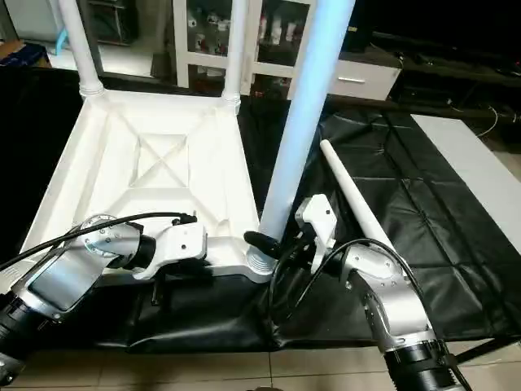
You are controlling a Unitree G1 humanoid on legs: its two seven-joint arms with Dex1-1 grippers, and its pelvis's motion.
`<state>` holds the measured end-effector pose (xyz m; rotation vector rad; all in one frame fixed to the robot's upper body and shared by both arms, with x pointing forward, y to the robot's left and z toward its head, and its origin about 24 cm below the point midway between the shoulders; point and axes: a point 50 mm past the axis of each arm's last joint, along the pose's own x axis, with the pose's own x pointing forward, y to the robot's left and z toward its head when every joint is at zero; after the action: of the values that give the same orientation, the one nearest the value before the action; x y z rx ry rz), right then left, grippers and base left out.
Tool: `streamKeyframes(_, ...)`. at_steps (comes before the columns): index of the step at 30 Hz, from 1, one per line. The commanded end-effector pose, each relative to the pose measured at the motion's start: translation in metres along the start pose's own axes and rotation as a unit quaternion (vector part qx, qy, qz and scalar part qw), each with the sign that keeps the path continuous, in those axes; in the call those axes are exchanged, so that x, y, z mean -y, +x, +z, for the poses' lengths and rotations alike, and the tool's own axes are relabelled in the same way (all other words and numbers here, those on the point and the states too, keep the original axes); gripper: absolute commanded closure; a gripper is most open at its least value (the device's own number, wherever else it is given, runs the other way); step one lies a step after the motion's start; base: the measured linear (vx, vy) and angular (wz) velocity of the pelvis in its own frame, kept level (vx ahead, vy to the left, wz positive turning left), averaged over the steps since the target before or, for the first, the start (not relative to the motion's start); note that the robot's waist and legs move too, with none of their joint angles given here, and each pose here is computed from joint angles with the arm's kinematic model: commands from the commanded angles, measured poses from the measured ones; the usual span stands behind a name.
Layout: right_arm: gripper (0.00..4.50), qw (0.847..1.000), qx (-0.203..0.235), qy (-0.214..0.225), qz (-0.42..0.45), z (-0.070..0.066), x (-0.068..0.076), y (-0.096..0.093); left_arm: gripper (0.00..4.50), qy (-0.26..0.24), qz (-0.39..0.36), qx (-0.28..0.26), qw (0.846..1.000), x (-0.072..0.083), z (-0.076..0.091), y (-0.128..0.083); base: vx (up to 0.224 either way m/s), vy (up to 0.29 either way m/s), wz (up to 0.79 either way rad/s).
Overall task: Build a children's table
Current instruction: Insert table leg to table base
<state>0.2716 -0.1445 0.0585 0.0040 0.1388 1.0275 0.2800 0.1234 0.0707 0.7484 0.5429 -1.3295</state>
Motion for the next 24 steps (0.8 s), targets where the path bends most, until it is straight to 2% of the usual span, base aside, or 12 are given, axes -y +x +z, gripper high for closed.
streamKeyframes(1,2.66,0.986,-0.126,0.090,-0.058,-0.061,0.000,-0.024,4.50,-0.002,-0.035,-0.026,0.999,0.011,-0.009,0.005,0.000,0.000,0.00)
streamKeyframes(3,2.66,0.986,-0.123,0.088,-0.063,-0.061,0.000,-0.024,4.50,-0.002,-0.033,-0.025,0.999,0.010,-0.009,0.005,0.000,0.000,0.00)
streamKeyframes(10,2.66,0.987,-0.068,0.076,-0.121,-0.053,0.005,-0.016,4.50,-0.001,-0.017,-0.019,1.000,0.008,-0.008,0.003,0.000,0.000,0.00)
streamKeyframes(24,2.66,0.987,-0.048,0.061,-0.140,-0.047,0.008,-0.012,4.50,0.000,-0.010,-0.019,1.000,0.005,-0.009,0.001,0.000,0.000,0.00)
